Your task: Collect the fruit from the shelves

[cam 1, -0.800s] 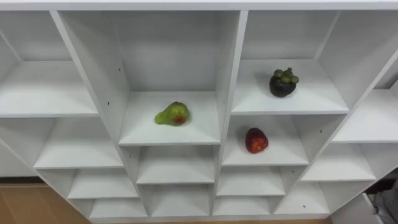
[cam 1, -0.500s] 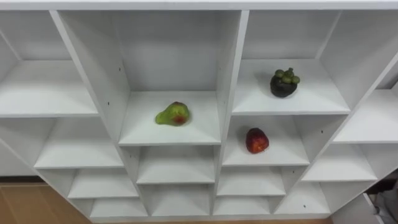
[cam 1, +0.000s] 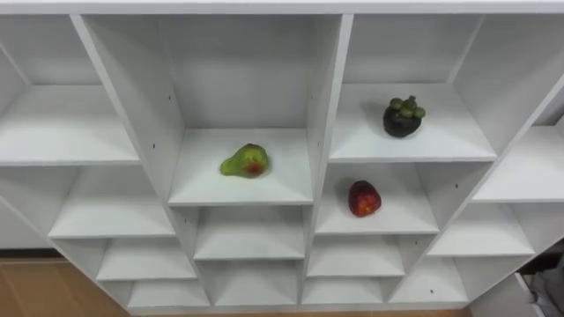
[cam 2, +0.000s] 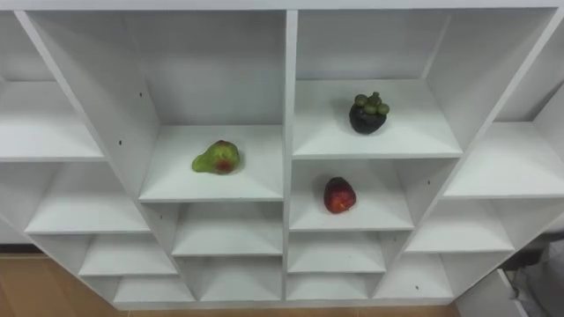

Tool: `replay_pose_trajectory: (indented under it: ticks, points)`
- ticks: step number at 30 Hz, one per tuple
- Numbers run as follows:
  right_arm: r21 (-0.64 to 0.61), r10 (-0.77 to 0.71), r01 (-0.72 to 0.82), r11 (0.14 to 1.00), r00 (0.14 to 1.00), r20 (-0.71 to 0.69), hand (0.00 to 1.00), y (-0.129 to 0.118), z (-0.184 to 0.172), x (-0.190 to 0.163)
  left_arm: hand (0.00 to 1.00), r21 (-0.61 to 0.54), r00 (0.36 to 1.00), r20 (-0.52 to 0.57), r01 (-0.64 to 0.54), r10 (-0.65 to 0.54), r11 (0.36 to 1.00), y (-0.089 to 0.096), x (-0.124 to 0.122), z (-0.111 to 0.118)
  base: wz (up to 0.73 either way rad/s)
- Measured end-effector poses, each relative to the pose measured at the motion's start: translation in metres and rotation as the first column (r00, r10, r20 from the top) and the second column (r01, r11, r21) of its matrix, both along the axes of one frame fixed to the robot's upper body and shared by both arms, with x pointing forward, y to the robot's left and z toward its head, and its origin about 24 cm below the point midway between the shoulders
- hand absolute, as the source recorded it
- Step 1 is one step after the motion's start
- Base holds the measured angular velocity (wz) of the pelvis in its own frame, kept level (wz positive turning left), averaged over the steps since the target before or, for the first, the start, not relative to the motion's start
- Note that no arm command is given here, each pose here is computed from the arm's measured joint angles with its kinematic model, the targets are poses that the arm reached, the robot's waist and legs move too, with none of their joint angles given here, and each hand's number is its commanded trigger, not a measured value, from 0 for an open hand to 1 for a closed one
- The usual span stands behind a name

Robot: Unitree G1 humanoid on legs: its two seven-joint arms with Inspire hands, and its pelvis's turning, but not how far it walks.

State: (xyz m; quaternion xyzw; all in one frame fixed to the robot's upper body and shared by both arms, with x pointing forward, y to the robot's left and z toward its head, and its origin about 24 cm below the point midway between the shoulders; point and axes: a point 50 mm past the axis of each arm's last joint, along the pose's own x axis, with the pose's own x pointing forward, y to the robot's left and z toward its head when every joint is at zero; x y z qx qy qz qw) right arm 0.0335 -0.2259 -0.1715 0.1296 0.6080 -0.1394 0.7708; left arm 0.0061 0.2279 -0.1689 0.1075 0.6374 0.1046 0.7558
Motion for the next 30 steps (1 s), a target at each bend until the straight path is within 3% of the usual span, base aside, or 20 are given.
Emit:
replay_pose_trajectory:
  ticks: [10,18,30]
  points:
    - [-0.065,-0.146,0.146,0.987,0.989,0.010,0.00,-0.010,0.002,-0.006,1.00,0.030,0.992,0.095,-0.089,0.086,0.996,0.007,0.013,0.003,0.00]
    - [-0.169,-0.401,0.423,0.890,0.904,0.150,0.00,-0.033,0.012,0.014,1.00,0.037,0.978,0.110,-0.182,0.177,0.983,0.010,0.010,0.004,-0.07]
    - [-0.333,-0.446,0.551,0.765,0.826,0.343,0.00,-0.053,0.036,0.054,1.00,0.077,0.970,0.169,-0.188,0.173,0.979,0.014,0.017,0.006,-0.04]
